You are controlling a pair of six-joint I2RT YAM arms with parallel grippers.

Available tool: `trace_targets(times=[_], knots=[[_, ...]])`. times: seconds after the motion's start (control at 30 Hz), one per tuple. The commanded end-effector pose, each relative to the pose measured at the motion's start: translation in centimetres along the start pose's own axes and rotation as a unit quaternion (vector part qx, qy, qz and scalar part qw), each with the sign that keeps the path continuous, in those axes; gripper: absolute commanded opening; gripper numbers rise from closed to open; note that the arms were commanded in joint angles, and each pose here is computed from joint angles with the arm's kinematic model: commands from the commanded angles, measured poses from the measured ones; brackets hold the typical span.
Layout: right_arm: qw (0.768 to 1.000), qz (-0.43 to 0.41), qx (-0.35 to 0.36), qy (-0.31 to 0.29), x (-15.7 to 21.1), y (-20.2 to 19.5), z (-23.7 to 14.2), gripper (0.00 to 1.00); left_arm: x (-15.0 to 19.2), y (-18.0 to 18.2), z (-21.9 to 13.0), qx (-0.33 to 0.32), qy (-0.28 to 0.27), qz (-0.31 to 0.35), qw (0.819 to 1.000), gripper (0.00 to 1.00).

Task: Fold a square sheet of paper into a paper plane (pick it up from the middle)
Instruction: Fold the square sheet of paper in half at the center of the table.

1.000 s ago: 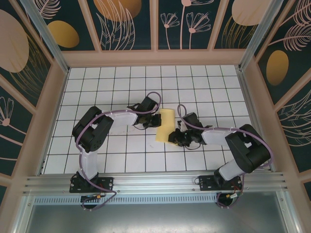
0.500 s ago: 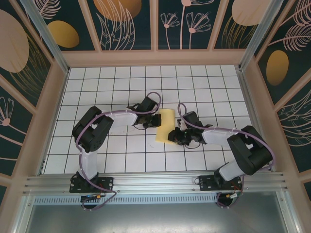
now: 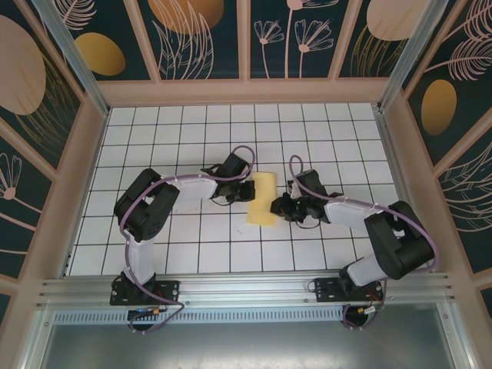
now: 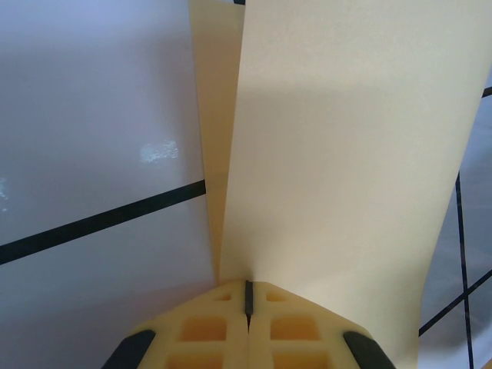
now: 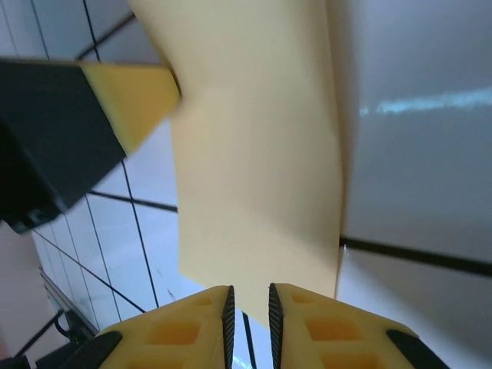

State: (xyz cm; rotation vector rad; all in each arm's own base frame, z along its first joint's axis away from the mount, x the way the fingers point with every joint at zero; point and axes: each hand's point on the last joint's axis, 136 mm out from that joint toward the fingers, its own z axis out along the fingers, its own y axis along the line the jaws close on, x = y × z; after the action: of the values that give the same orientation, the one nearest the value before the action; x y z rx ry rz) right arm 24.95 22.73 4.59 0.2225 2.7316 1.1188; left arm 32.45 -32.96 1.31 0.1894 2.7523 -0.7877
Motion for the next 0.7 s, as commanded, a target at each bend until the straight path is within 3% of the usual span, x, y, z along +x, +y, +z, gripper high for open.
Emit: trace_targets(times=[0.0, 0.13, 0.33, 0.67], knots=[[1.0, -0.017, -0.017, -0.009, -1.6, 1.0, 0.1, 0.23, 4.3, 4.3, 1.6, -0.07, 0.065, -0.011, 0.995, 0.0], [1.0, -0.006, -0.016, 0.008, -1.1, 0.0, 1.3, 0.23, 4.2, 4.2, 1.6, -0.069, 0.064, -0.009, 0.996, 0.0], [0.999, 0.015, 0.042, 0.024, -0.1, -3.3, 2.2, 0.22, 4.3, 4.4, 1.6, -0.071, 0.064, -0.009, 0.995, 0.0], [1.0, -0.02, -0.01, -0.012, -3.4, 1.2, 0.9, 0.22, 4.5, 4.5, 1.5, -0.073, 0.068, -0.007, 0.995, 0.0]])
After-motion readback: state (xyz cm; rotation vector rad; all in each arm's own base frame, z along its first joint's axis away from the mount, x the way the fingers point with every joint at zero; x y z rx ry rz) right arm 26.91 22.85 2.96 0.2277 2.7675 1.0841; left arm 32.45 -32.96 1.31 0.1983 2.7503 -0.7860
